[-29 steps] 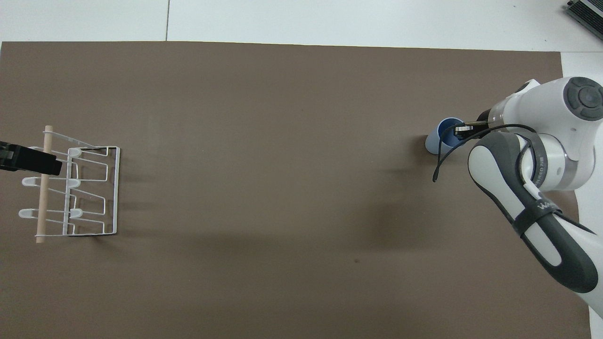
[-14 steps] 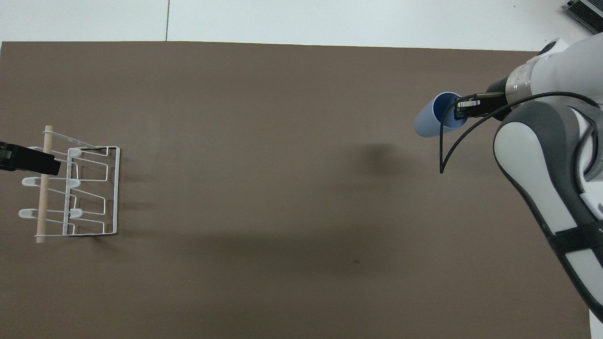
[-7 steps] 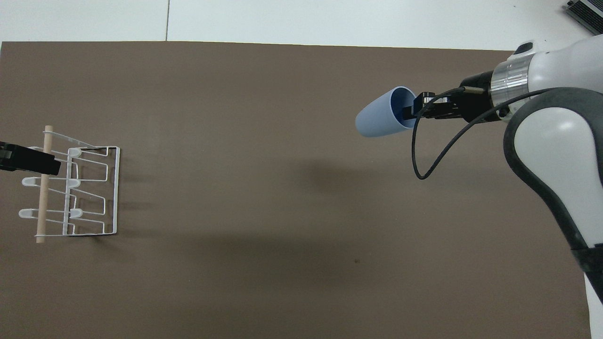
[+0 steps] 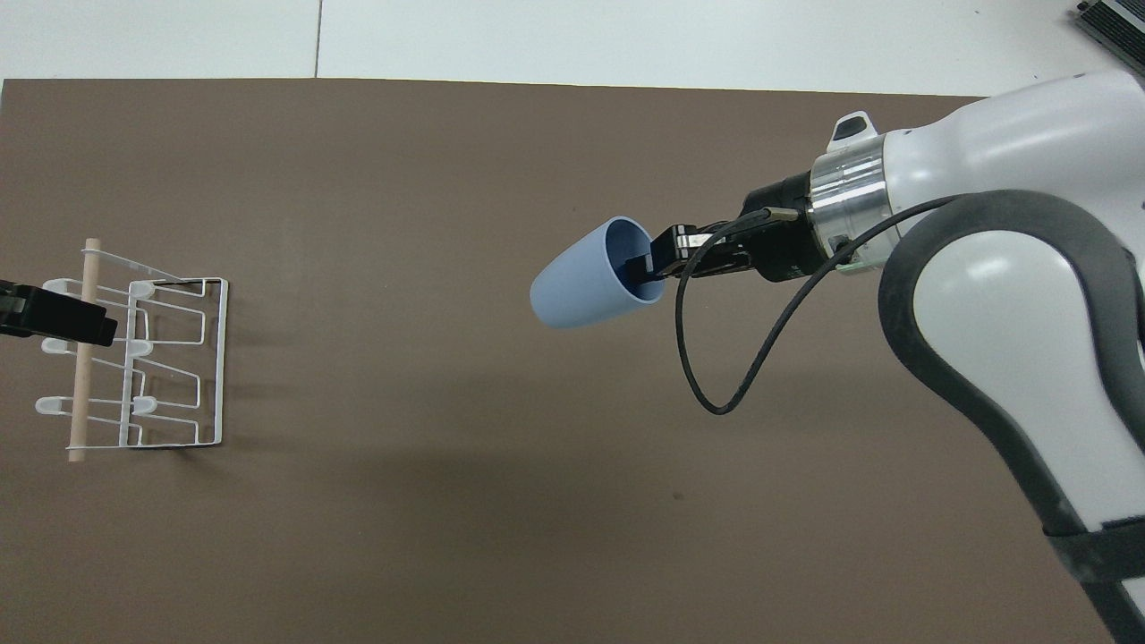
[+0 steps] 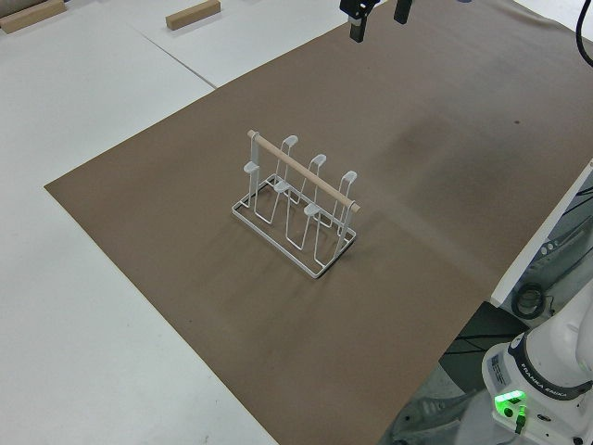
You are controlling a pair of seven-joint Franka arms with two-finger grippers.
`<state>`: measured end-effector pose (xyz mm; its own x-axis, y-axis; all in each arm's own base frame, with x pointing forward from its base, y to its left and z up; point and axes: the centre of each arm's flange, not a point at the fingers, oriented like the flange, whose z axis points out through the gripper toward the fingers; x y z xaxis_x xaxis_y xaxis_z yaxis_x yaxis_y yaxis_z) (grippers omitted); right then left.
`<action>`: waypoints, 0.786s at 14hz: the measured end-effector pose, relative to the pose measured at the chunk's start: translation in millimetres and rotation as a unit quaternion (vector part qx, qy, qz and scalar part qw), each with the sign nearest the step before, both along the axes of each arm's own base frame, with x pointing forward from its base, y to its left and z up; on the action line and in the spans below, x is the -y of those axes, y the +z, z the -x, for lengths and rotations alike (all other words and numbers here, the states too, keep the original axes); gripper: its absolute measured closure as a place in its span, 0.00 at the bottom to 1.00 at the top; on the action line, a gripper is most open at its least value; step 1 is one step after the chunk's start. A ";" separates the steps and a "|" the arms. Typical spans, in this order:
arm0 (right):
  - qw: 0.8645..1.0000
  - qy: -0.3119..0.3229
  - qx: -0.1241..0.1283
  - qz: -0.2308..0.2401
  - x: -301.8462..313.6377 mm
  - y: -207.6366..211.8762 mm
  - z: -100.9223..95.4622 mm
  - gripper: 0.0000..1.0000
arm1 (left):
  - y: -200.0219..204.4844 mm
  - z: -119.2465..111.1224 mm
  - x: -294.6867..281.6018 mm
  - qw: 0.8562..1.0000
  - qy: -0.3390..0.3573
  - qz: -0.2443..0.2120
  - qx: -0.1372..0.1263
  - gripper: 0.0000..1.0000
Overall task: Hang cup on cup holder
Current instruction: 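Lift the blue cup and tilt it sideways toward the left gripper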
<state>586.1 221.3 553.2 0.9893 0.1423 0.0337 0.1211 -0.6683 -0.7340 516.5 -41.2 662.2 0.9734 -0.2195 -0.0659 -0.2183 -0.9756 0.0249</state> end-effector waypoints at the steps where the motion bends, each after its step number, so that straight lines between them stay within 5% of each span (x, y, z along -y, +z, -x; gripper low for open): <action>1: 1.000 0.007 -0.005 -0.013 -11.5 2.3 4.7 0.94 | -0.3 2.8 -0.1 1.000 0.000 -0.001 -0.008 0.00; 7: 0.998 0.019 0.015 -0.062 -91.3 18.5 32.9 0.94 | 4.3 11.3 18.8 0.998 -0.066 0.006 -0.012 0.00; 11: 0.998 0.009 0.010 -0.065 -109.0 20.1 40.1 0.94 | 4.6 14.1 37.3 0.981 -0.188 0.053 -0.010 0.00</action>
